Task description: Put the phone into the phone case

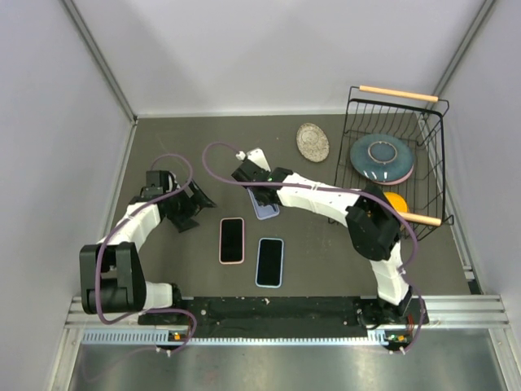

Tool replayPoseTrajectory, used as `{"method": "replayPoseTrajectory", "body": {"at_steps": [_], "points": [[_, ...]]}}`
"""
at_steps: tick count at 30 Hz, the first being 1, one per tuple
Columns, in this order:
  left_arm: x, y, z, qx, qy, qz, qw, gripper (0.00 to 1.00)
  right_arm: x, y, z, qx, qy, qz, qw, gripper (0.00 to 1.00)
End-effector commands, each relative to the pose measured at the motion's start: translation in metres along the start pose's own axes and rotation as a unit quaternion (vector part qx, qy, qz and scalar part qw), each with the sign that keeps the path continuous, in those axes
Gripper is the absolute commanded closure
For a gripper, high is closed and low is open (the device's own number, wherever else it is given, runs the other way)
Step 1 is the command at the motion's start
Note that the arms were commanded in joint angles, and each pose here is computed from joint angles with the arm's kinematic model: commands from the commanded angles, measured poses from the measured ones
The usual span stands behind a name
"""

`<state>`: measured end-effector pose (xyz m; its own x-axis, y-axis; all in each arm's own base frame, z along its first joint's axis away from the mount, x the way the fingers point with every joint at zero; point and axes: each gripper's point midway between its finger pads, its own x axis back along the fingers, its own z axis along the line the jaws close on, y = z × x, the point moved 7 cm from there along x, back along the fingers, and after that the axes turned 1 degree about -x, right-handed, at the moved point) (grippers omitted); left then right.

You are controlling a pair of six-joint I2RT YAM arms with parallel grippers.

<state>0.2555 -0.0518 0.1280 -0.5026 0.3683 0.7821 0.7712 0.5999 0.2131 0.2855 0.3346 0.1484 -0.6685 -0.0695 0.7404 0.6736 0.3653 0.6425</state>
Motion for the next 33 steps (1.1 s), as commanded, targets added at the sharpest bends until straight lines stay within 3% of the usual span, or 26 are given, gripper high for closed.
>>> {"method": "replayPoseTrajectory", "body": {"at_steps": [1, 19, 33], "points": [[0.000, 0.001, -0.001, -0.021, -0.025, -0.001, 0.999, 0.02, 0.011, 0.020, 0.002, -0.004, -0.033, -0.024, 0.999, 1.00], [0.007, 0.004, -0.004, -0.020, -0.025, -0.016, 0.999, 0.02, -0.004, 0.008, 0.018, 0.021, -0.066, 0.009, 0.998, 1.00], [0.009, 0.003, -0.004, -0.016, -0.021, -0.024, 0.999, 0.02, -0.003, 0.014, 0.021, 0.043, -0.101, -0.007, 0.994, 1.00]]}}
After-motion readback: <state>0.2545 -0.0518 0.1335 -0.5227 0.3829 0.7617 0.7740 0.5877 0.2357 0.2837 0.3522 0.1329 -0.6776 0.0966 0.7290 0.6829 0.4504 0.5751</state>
